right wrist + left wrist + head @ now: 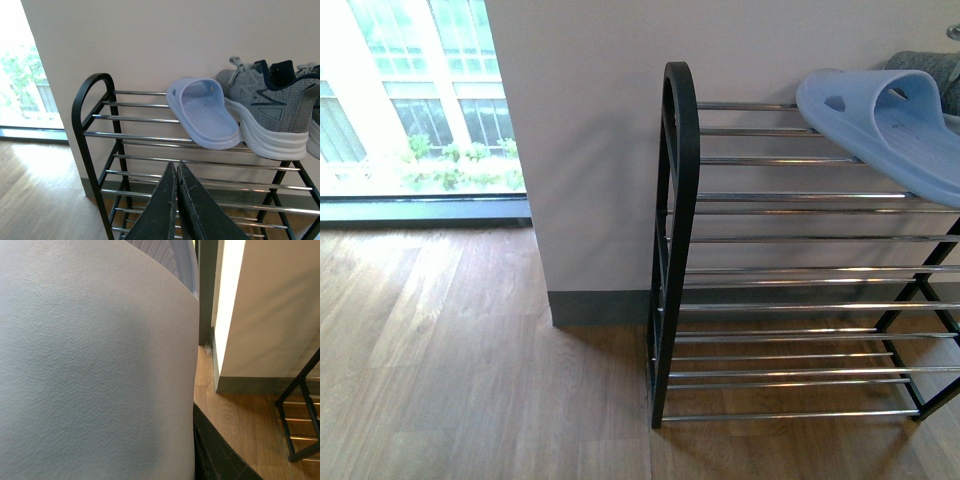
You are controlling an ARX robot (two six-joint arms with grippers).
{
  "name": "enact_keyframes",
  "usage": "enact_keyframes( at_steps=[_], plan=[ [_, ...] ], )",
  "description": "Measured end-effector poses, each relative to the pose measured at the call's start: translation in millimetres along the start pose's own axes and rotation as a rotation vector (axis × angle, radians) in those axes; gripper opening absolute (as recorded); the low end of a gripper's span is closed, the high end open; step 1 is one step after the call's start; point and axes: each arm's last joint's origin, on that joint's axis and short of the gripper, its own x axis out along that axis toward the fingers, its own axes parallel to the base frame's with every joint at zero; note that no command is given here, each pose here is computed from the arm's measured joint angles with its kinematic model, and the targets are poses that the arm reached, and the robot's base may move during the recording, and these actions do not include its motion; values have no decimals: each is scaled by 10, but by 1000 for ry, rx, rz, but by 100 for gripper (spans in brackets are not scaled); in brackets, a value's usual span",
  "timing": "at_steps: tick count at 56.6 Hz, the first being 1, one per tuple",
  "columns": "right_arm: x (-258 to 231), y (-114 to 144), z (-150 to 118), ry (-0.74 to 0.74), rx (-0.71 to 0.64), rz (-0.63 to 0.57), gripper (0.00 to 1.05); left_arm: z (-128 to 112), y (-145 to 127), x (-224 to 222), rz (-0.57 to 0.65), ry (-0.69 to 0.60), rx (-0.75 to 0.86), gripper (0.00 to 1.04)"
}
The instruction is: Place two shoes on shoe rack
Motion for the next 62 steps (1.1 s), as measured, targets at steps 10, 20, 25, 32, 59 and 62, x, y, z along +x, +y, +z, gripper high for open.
enact_keyframes(
  at_steps=[10, 20, 25, 32, 59, 62],
  plan=[
    [-1, 0, 1, -2, 0, 0, 23, 0, 0, 0, 0, 0, 1, 2],
    [-2, 0, 2, -3, -1, 1, 60, 0, 1, 0, 1, 0, 1, 2],
    [-2, 1, 2, -3, -1, 5, 72, 0, 5, 1, 7, 0, 1, 2],
    [-2, 1, 2, -3, 0, 4, 93, 0, 4, 1, 6, 0, 0, 2],
    [-3, 1, 0, -1, 0, -2, 96, -1, -9, -3, -8, 0, 3, 2],
    [-3, 1, 0, -1, 0, -2, 96, -1, -9, -3, -7, 0, 3, 2]
  ],
)
